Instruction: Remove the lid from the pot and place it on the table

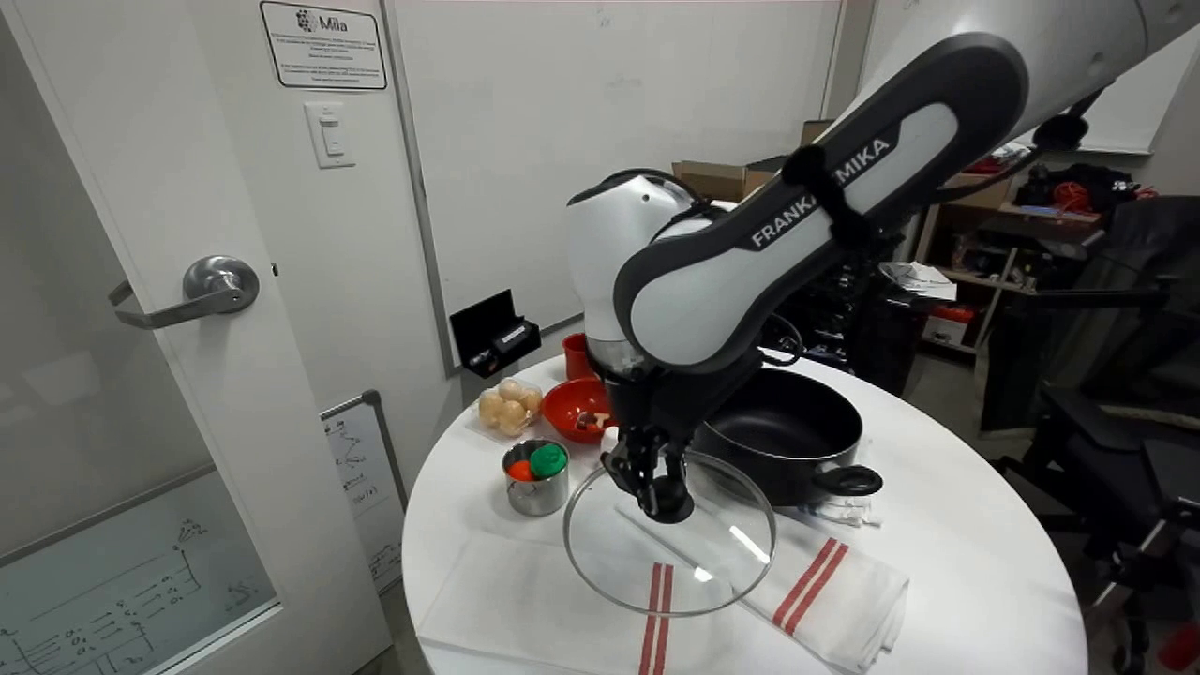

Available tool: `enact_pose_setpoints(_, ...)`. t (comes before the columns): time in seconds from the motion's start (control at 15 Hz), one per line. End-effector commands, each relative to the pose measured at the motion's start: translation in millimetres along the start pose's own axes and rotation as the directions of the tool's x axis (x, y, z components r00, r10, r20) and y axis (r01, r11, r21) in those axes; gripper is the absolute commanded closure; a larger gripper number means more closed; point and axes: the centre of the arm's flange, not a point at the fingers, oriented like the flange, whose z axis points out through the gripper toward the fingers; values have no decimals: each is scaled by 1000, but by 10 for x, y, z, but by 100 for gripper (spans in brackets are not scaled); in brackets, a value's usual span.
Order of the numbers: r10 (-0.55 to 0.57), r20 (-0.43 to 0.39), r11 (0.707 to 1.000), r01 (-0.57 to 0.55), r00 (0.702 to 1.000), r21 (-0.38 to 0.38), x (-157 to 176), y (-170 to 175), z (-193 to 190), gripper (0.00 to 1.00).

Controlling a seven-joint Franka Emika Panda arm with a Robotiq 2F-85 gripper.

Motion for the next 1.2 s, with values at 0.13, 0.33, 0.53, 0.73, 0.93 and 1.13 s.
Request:
enact_pose_setpoints(0.13,-39,71,999,37,997,30,201,-100,451,75)
enact_pose_setpoints(0.33,-53,96,998,51,994,25,153,-88,681,75)
enact_pose_setpoints(0.53,-70,98,997,66,993,40,88,-31,586,25)
enact_pose_setpoints(0.73,-100,83,994,96,992,50,-53,39,442,11)
enact_pose_setpoints(0.93,-140,72,989,136,988,57,-220,110,237,0)
enact_pose_setpoints(1.13,-184,64,982,180,981,62,-435,205,-21,0)
